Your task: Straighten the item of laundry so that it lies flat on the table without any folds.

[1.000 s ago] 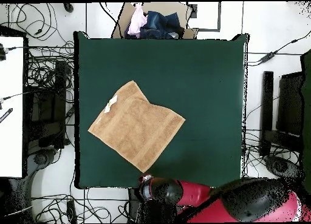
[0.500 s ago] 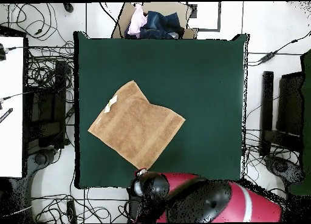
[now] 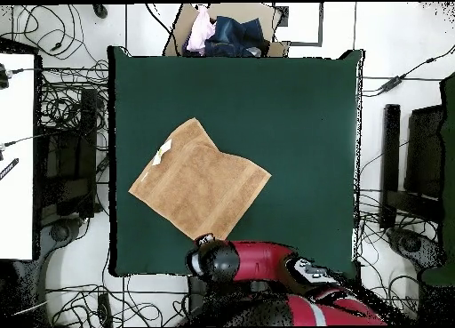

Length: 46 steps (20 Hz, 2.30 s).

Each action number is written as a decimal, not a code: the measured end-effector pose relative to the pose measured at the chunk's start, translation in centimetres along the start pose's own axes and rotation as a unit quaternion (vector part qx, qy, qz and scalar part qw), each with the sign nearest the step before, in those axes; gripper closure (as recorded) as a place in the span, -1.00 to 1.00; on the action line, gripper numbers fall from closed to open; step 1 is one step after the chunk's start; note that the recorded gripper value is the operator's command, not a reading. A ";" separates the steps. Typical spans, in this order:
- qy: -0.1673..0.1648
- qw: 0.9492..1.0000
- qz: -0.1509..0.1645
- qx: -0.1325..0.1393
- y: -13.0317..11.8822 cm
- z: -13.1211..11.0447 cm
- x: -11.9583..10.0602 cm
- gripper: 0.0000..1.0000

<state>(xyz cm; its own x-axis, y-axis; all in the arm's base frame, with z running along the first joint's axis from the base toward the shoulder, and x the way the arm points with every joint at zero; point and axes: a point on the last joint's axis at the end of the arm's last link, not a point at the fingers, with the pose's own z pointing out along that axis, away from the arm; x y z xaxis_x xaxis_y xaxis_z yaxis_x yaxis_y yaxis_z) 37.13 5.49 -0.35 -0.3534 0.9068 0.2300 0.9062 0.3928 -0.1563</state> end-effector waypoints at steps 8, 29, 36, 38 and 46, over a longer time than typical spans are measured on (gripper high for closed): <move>-0.010 1.000 0.011 0.002 0.2 0.6 -0.9 -1.00; -0.046 0.996 0.015 -0.073 -1.8 5.0 -2.9 -1.00; -0.054 0.995 0.013 -0.083 -2.1 5.1 -2.6 -1.00; -0.054 0.995 0.016 -0.087 -2.2 5.1 -2.7 -1.00; -0.052 0.993 0.022 -0.108 -2.8 5.2 -2.7 1.00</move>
<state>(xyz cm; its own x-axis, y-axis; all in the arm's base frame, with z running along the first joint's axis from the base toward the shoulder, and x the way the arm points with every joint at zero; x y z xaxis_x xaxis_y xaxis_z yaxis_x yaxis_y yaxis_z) 34.28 2.75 -5.56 -0.3242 0.9378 0.1245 0.9460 0.3207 0.0477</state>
